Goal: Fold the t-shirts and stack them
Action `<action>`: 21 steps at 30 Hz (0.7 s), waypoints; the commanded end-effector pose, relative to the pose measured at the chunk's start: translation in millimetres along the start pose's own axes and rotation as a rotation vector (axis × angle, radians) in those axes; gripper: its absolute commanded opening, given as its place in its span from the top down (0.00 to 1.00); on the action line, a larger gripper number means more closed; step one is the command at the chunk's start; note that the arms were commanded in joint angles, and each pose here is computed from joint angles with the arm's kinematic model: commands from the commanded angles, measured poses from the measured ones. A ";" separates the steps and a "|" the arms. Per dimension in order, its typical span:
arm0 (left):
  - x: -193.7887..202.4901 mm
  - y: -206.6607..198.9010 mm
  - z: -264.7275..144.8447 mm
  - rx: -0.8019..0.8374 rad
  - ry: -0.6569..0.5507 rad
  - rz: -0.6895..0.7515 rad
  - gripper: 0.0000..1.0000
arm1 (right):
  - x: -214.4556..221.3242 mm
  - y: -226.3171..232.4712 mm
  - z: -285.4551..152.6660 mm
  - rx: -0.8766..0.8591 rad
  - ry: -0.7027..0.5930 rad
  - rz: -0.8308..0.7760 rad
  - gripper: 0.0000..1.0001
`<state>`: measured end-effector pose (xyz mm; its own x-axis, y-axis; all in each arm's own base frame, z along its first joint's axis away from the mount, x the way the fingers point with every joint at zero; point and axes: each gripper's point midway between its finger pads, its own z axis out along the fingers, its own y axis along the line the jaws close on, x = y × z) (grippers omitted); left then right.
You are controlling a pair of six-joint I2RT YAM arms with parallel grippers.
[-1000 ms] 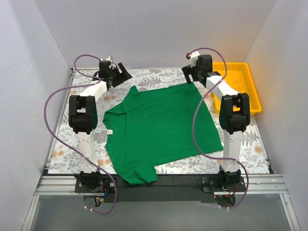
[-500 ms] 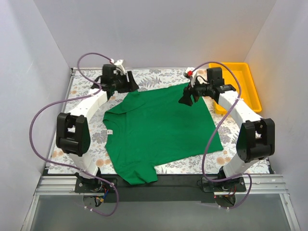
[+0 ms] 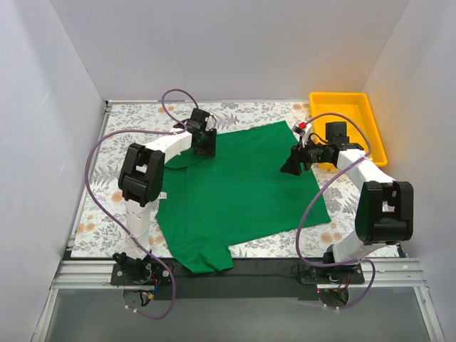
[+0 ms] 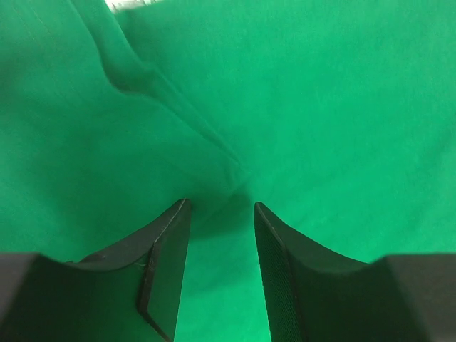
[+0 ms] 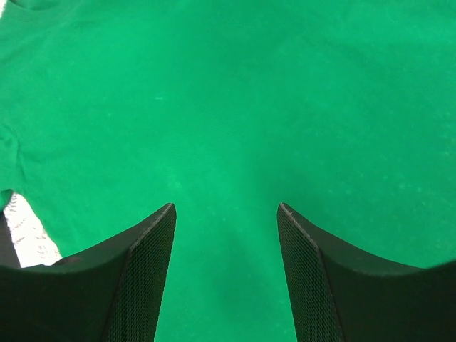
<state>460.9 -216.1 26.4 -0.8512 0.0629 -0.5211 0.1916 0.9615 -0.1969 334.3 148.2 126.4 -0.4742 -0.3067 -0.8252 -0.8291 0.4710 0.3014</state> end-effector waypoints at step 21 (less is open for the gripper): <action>-14.2 1.9 3.9 -0.088 -0.019 0.106 0.82 | -9.7 3.3 -5.3 -0.068 -0.063 0.012 0.37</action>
<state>469.7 -214.5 25.2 -0.8319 0.1404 -0.5368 0.2170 0.9727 -0.0820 332.8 147.0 132.7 -0.4751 -0.2654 -0.8390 -0.8335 0.4413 0.3324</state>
